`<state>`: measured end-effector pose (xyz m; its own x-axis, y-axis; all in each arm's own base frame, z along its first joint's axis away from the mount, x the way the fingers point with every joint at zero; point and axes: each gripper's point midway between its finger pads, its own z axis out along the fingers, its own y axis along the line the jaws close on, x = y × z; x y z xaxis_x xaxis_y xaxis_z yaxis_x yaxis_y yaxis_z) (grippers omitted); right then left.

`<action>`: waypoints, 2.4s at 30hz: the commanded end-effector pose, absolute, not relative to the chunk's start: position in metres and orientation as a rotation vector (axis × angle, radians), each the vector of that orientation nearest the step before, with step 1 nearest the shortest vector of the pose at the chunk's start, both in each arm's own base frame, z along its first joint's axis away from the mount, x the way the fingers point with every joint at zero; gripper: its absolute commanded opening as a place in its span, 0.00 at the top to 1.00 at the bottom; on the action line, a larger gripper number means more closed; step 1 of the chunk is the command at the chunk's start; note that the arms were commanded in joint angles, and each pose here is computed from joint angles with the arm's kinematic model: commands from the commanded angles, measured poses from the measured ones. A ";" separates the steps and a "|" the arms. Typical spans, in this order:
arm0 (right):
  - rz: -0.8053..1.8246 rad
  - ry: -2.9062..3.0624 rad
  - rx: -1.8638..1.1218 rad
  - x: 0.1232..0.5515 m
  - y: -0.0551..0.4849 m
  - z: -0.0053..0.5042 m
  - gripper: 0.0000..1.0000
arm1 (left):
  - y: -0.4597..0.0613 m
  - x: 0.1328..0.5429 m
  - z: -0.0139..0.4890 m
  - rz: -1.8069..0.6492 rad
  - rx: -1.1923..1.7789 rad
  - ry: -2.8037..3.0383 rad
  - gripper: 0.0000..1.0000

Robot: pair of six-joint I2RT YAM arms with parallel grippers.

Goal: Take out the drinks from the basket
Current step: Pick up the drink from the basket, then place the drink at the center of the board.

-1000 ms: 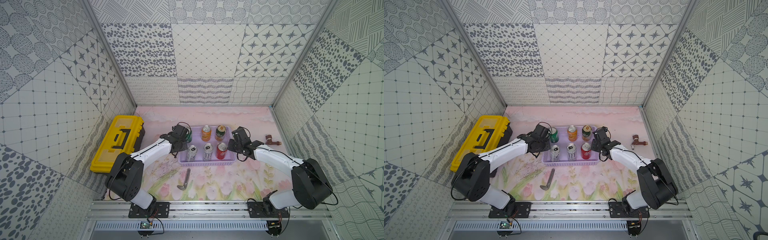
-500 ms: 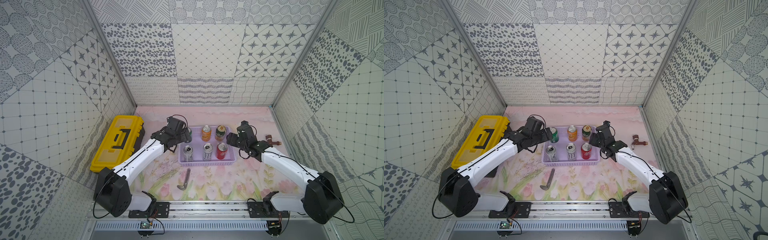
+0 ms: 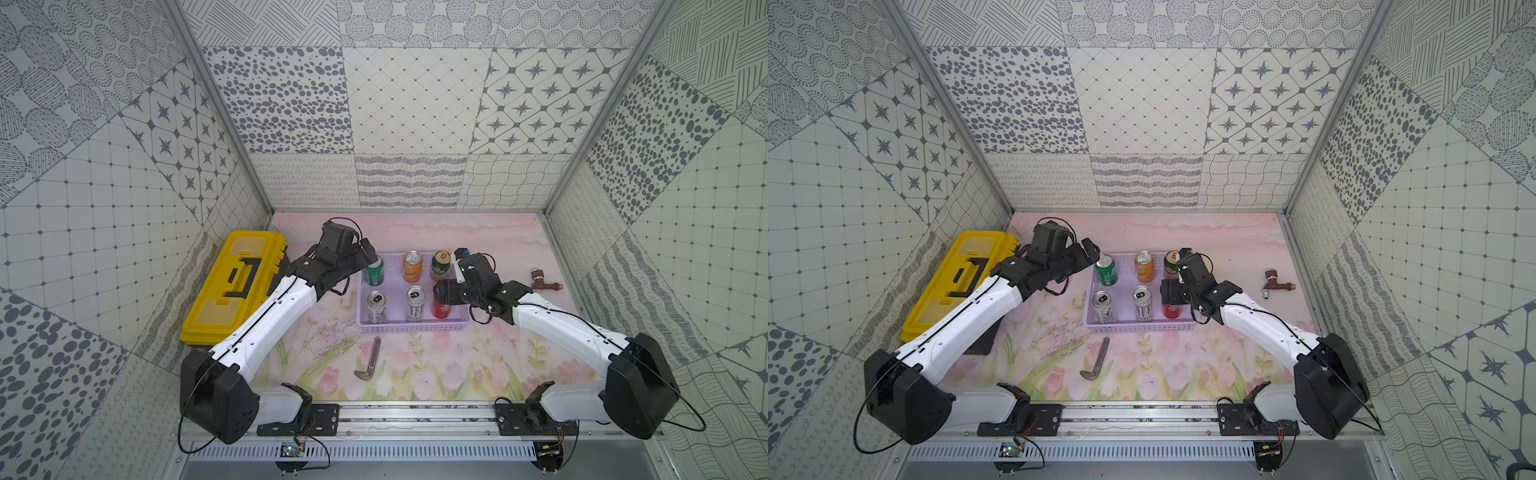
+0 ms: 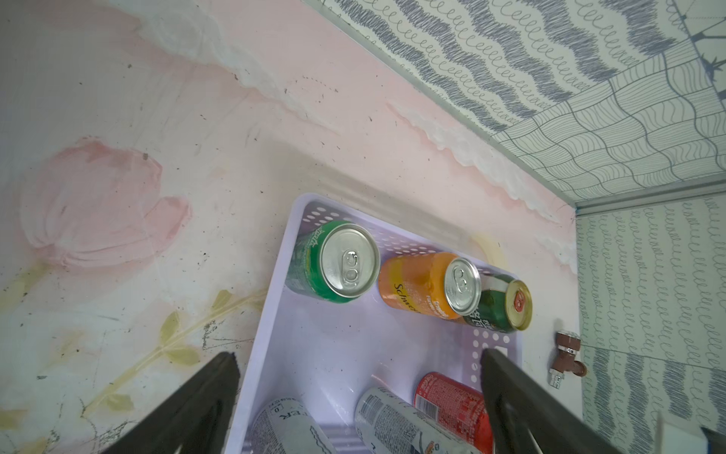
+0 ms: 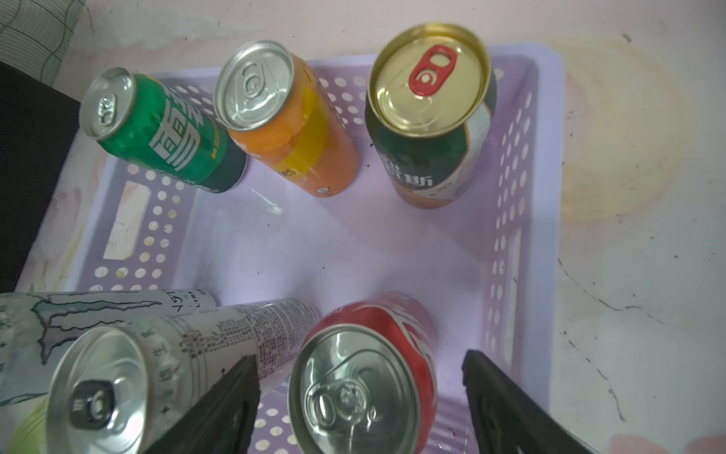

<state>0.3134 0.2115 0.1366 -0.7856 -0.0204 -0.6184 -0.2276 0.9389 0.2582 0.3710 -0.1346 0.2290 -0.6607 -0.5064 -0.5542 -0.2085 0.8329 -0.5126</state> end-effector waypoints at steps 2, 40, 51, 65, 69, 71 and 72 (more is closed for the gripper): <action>0.401 2.429 -0.211 0.321 0.220 0.138 0.15 | -0.158 0.373 0.251 -0.842 -0.465 2.175 0.00; 0.586 2.315 -0.090 0.328 0.203 0.213 0.63 | -0.138 0.345 0.216 -0.609 -0.495 2.375 0.00; 0.437 2.141 0.230 0.360 0.107 0.266 0.65 | -0.137 0.344 0.220 -0.591 -0.488 2.371 0.00; 0.244 2.133 0.312 0.486 0.087 0.223 0.65 | -0.140 0.343 0.213 -0.568 -0.469 2.386 0.00; 0.185 2.172 0.302 0.509 0.088 0.202 0.65 | -0.141 0.343 0.213 -0.560 -0.458 2.386 0.00; 0.158 2.183 0.295 0.515 0.088 0.194 0.65 | -0.141 0.343 0.213 -0.554 -0.453 2.386 0.00; 0.154 2.187 0.294 0.518 0.089 0.190 0.65 | -0.142 0.342 0.212 -0.552 -0.450 2.388 0.00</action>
<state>0.4842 0.0844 0.1367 -0.7091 0.2655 -0.6532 0.1918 0.9641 0.1837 0.3437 -0.1437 0.2141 -0.7326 -0.4783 -0.4843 -0.1910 0.8274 -0.5282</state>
